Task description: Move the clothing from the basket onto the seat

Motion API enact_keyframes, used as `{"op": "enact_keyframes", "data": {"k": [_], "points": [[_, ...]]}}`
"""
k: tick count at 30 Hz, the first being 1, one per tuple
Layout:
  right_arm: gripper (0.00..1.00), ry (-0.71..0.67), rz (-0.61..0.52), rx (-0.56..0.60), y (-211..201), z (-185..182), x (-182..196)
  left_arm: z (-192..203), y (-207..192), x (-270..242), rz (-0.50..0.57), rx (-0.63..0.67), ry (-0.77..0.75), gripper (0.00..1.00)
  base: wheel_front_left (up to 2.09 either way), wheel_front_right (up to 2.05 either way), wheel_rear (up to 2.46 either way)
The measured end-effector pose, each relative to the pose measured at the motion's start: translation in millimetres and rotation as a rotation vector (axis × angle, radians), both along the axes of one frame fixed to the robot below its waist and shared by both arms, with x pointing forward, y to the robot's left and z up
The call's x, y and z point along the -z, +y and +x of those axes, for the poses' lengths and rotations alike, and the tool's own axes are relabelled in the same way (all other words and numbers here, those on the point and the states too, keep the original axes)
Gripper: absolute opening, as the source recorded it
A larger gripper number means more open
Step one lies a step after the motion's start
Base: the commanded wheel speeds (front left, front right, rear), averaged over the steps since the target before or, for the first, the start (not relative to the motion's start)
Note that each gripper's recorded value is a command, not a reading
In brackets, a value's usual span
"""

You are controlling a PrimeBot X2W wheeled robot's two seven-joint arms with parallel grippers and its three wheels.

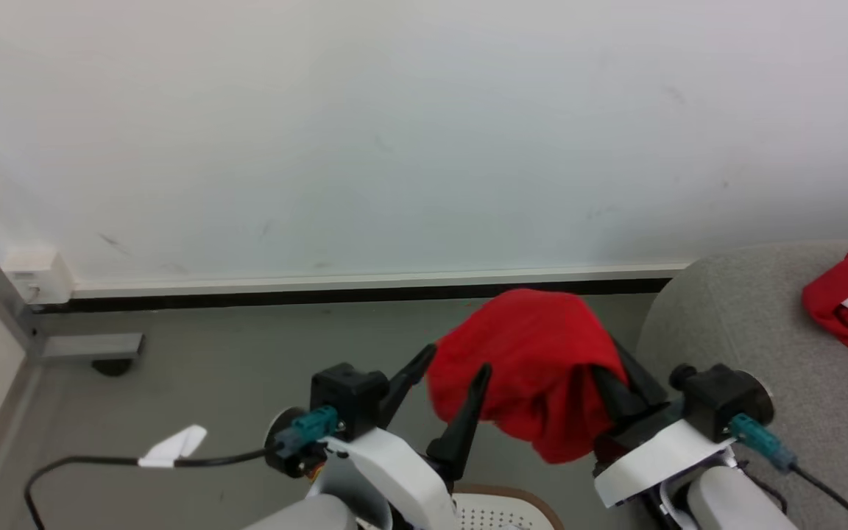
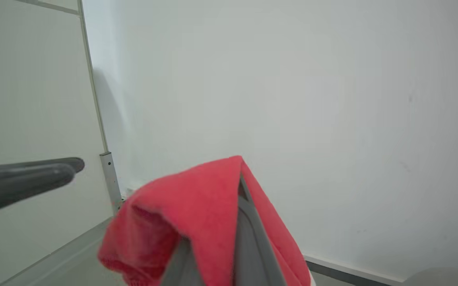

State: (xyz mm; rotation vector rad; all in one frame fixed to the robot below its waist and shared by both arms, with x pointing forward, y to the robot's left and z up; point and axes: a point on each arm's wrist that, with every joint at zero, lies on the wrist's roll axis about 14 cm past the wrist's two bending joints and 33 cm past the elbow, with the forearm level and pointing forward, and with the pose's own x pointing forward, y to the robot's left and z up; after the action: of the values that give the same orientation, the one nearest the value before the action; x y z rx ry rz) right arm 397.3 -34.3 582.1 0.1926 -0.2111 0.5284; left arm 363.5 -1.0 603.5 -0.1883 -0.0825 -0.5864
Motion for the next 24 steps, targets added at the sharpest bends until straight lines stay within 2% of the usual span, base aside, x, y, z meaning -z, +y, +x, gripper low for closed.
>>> {"op": "enact_keyframes", "data": {"k": [9, 18, 24], "points": [[0.00, -0.087, -0.012, 0.244, -100.6, -0.3, -30.7, -22.0, -65.7, 32.0, 0.026, 0.237, 0.018, 1.00, 0.00, 0.00, 0.00], [0.00, -0.075, -0.032, 0.475, -186.5, -39.1, -32.1, -45.3, -123.7, 45.9, 0.039, 0.475, 0.001, 1.00, 0.00, 0.00, 0.00], [0.00, -0.035, -0.046, 0.584, -221.1, -64.3, -22.3, -60.7, -152.1, 50.3, 0.013, 0.586, 0.011, 1.00, 0.00, 0.00, 0.00]]}}
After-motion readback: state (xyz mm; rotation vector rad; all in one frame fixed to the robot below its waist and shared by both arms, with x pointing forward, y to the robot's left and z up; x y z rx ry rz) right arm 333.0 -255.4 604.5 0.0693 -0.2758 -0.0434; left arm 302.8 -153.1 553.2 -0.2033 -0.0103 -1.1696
